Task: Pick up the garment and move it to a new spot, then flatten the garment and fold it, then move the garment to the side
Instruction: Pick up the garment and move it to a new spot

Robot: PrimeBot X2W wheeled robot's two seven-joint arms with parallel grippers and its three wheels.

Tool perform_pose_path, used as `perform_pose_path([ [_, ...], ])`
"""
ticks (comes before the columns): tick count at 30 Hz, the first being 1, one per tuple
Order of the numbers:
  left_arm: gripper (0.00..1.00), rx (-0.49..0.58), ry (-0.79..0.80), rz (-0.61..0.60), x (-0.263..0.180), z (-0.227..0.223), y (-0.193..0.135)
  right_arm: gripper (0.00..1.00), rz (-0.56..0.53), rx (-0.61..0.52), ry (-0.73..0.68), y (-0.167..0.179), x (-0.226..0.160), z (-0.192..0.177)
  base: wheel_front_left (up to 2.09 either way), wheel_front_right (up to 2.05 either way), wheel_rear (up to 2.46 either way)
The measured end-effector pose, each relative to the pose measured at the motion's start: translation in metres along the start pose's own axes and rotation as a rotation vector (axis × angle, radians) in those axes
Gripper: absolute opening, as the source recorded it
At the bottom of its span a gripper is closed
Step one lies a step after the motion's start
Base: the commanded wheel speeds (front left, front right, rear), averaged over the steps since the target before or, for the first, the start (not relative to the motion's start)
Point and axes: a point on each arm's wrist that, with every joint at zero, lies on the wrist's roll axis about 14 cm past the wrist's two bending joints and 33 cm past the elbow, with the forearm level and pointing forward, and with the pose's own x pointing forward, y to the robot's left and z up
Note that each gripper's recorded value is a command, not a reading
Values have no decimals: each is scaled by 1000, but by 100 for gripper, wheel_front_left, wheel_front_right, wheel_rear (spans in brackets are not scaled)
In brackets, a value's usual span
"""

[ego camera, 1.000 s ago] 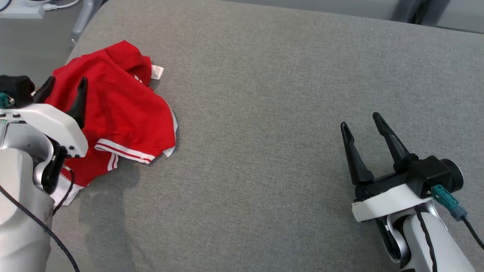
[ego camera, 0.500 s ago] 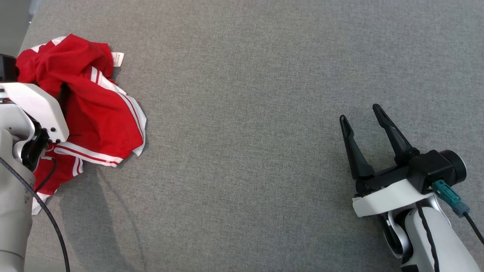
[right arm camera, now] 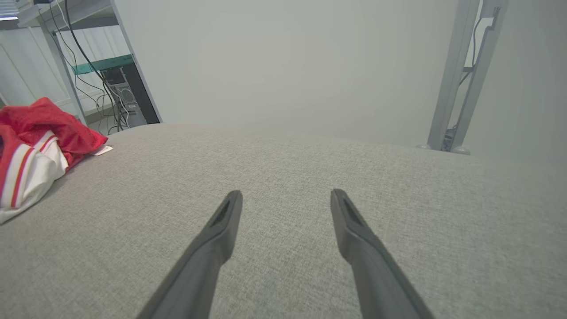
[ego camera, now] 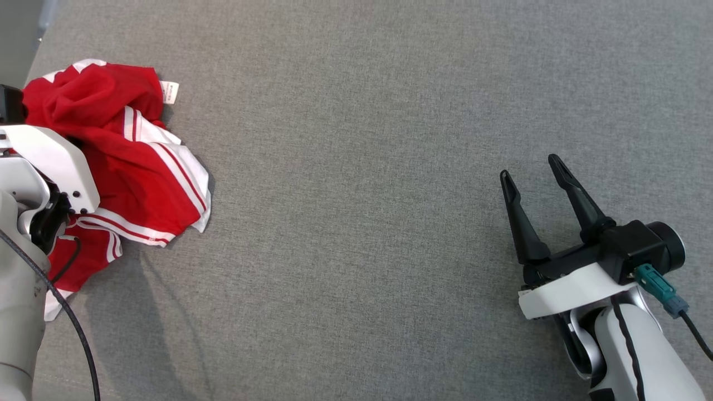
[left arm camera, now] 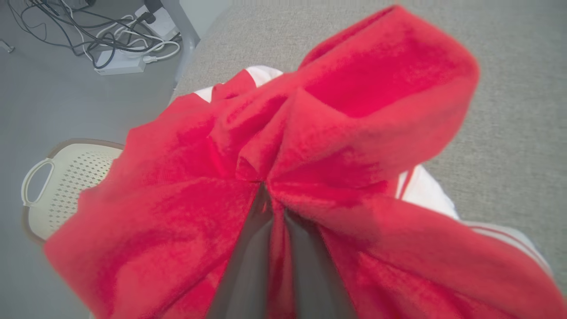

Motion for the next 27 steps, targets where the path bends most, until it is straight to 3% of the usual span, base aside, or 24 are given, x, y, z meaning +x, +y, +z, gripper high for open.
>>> perform_pose_path([
  [10, 0, -46, -240, -2, -30, 47, 10, 100, 18, -6, -26, 17, -8, 18, 0, 0, 0],
  [27, 0, -101, -845, -45, -147, 156, 19, 100, 34, -24, -130, 48, -29, 71, 0, 0, 0],
])
